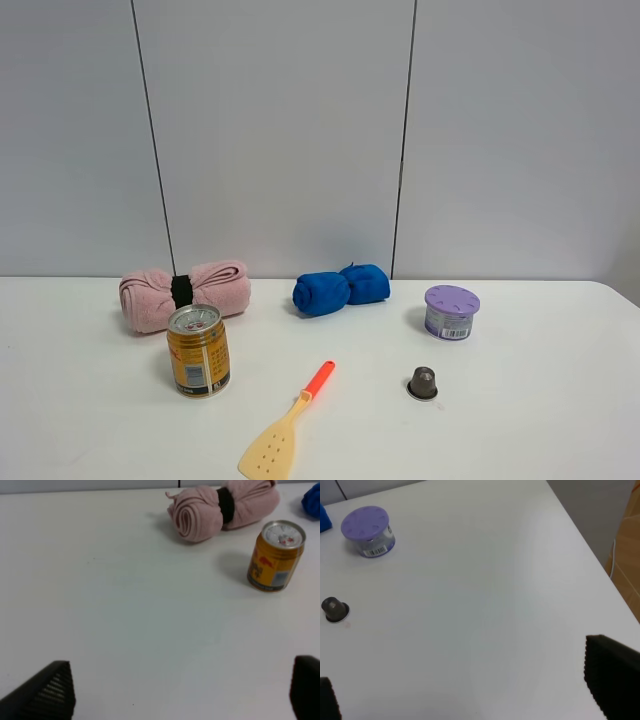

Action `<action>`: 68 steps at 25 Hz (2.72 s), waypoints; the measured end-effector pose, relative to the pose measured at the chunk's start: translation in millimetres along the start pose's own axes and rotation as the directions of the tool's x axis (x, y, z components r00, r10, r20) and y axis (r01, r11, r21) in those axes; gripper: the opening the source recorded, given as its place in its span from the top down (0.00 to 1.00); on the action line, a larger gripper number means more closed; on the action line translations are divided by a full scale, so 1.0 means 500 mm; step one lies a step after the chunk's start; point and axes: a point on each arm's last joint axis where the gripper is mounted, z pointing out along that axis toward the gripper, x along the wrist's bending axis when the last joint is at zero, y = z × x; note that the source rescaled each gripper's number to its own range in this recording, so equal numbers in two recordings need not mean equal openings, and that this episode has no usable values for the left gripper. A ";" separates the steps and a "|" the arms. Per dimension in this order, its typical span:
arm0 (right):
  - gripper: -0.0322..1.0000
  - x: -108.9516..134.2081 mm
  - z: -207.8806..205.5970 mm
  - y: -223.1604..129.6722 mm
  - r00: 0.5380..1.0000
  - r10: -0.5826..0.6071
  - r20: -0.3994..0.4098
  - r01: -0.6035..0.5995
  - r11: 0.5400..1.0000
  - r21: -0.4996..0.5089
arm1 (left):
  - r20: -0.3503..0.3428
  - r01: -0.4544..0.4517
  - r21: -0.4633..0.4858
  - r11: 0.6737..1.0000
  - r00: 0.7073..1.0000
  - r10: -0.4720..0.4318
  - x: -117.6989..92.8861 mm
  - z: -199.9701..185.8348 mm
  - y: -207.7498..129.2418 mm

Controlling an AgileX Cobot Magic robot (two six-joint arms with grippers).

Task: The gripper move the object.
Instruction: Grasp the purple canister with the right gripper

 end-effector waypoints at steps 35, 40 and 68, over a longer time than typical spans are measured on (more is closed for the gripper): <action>0.00 0.001 0.000 0.000 1.000 0.004 -0.005 -0.004 1.000 0.001 | 0.000 0.000 0.000 1.000 1.000 0.000 0.000 0.000 0.000; 0.00 -0.005 0.040 0.019 1.000 0.013 0.005 -0.013 0.989 0.144 | 0.000 0.000 0.000 1.000 1.000 0.000 0.000 0.000 0.000; 0.00 0.155 0.482 0.331 0.955 -0.208 -0.212 0.279 0.871 0.403 | 0.000 0.000 0.000 1.000 1.000 0.000 0.000 0.000 0.000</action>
